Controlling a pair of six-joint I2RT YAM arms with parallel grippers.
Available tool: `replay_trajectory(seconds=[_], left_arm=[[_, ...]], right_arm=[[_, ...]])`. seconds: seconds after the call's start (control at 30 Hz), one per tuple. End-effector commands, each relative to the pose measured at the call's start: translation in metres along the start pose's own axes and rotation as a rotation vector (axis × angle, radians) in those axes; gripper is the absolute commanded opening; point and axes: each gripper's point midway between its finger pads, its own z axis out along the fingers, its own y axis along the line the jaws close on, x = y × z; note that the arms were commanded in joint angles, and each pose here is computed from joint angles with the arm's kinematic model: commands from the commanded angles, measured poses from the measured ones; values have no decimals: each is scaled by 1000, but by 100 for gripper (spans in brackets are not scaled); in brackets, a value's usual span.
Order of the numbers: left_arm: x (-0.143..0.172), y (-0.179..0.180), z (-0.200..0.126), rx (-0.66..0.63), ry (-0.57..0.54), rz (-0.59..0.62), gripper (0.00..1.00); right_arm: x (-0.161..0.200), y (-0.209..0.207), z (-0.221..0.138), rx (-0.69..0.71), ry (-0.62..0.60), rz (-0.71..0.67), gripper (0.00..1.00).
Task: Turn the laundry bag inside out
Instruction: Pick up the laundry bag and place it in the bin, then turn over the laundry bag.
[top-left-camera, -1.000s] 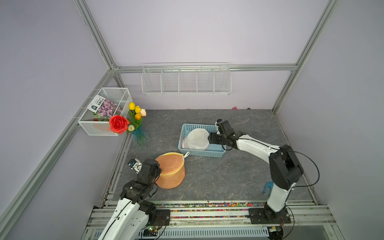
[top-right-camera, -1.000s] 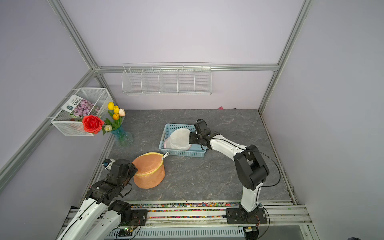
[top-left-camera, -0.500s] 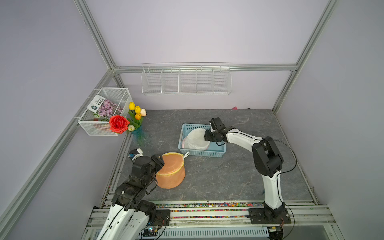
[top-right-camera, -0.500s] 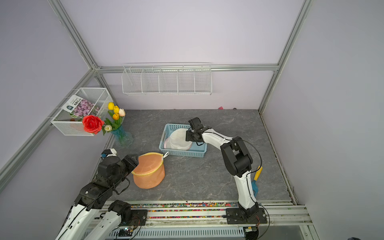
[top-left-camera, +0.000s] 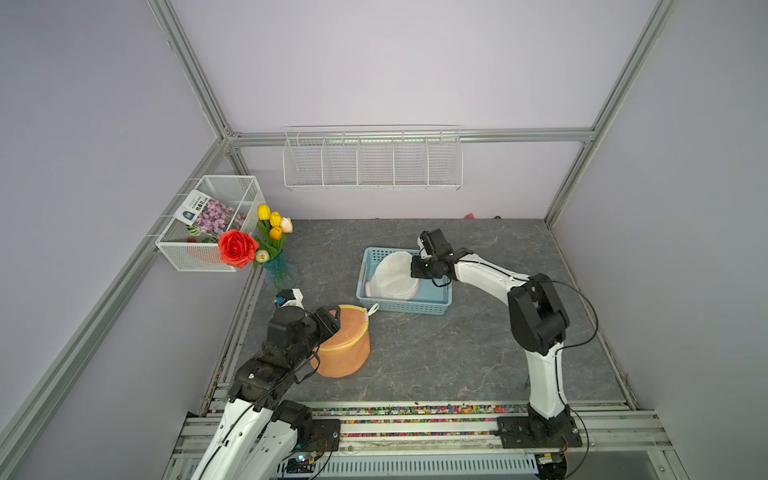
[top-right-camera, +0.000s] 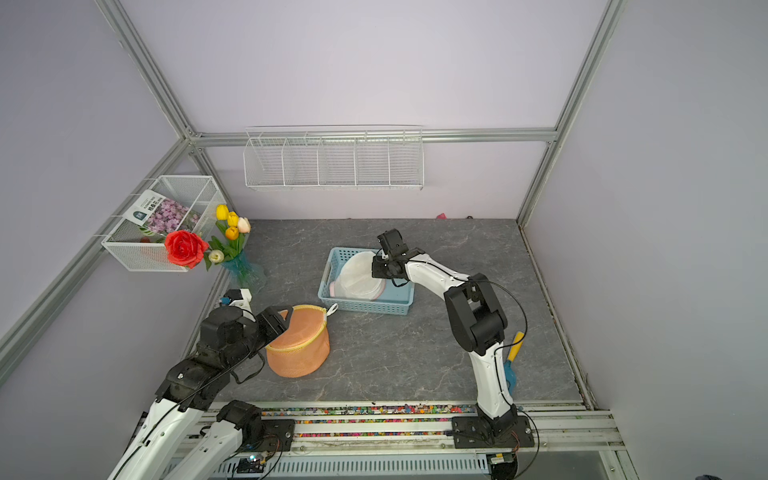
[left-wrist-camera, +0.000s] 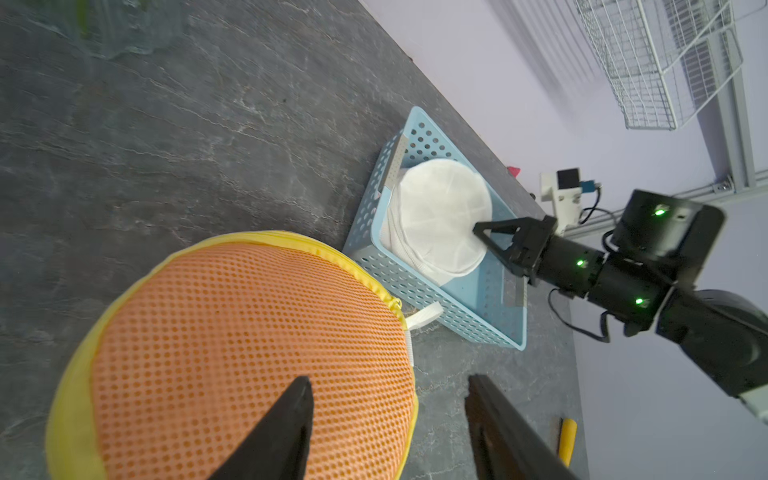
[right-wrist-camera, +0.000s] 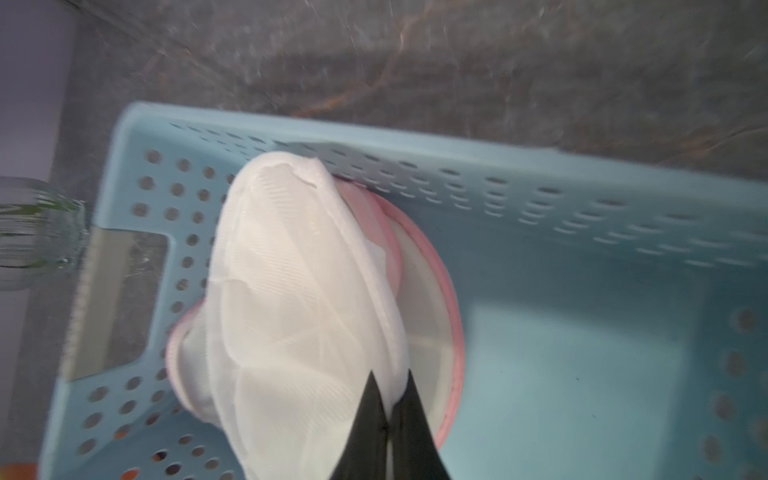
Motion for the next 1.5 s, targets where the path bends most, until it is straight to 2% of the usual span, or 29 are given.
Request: replay_trajectory(seconds=[0.0, 0.13, 0.3, 0.47, 0.67, 0.83, 0.97, 1.07, 1.17, 1.23, 1.27, 1.3, 1.4, 1.47], left_arm=[[-3, -33, 2, 132, 33, 50, 62], [-13, -66, -3, 230, 12, 116, 62], [-18, -115, -17, 283, -40, 291, 62], [2, -171, -31, 389, -70, 483, 62], [32, -211, -41, 542, -60, 599, 62], [27, -196, -38, 478, -80, 552, 62], [16, -195, -56, 526, -124, 494, 64], [24, -203, -61, 586, -80, 465, 60], [35, -204, -62, 618, -18, 436, 53], [42, -204, -62, 634, 20, 416, 43], [40, -204, -72, 665, 21, 400, 37], [43, -203, -72, 666, 36, 390, 36], [50, -188, -69, 612, 85, 387, 46], [45, -162, -64, 473, 81, 387, 51]], right_arm=[[-53, 27, -85, -35, -186, -31, 0], [-60, 39, -140, -72, -247, 4, 0], [-44, 60, -198, -125, -261, 15, 0], [-4, 73, -244, -199, -251, 22, 0], [31, 85, -291, -303, -271, 61, 0], [51, 97, -321, -401, -278, 93, 0], [70, 106, -328, -454, -254, 105, 0], [82, 109, -322, -507, -227, 163, 0], [86, 110, -323, -545, -237, 199, 0], [90, 107, -320, -538, -233, 209, 0], [93, 104, -315, -531, -225, 218, 0], [96, 103, -312, -534, -221, 225, 0], [100, 101, -305, -579, -233, 266, 0], [99, 99, -309, -584, -254, 269, 0]])
